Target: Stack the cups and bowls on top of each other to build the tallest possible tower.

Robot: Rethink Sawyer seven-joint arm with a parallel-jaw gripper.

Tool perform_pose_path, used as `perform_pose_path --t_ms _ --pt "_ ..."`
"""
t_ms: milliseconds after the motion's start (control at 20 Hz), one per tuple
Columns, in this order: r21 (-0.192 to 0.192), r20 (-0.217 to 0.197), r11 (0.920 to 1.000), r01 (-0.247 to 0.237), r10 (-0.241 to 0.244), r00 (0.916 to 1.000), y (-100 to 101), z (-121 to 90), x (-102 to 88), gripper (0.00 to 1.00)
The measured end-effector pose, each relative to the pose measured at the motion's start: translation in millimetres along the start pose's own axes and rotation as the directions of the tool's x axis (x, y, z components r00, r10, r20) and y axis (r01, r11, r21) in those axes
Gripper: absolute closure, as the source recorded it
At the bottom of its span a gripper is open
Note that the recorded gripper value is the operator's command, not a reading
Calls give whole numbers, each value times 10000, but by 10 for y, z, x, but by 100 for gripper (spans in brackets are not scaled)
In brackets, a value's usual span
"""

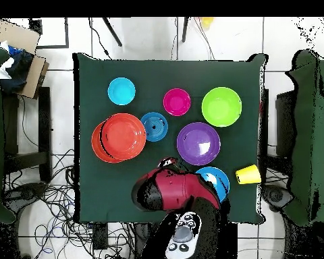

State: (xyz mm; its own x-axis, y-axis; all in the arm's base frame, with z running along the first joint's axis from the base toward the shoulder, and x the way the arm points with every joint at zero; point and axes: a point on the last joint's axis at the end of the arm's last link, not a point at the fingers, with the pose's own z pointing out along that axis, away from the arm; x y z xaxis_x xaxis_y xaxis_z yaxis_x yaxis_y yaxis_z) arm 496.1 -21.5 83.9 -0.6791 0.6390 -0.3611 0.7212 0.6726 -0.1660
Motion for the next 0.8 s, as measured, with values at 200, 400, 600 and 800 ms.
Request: perform_pose_path --t_ms 200,400,600,800 --pt "-26 29 9999 114 -114 9999 -70 28 -60 0" --pt "-72 36 9997 254 -254 9997 -125 69 -96 0" --pt "-71 -7 9992 390 -390 9992 -180 111 -109 0" --pt "-72 -66 9991 413 -413 9991 -280 152 -153 0"
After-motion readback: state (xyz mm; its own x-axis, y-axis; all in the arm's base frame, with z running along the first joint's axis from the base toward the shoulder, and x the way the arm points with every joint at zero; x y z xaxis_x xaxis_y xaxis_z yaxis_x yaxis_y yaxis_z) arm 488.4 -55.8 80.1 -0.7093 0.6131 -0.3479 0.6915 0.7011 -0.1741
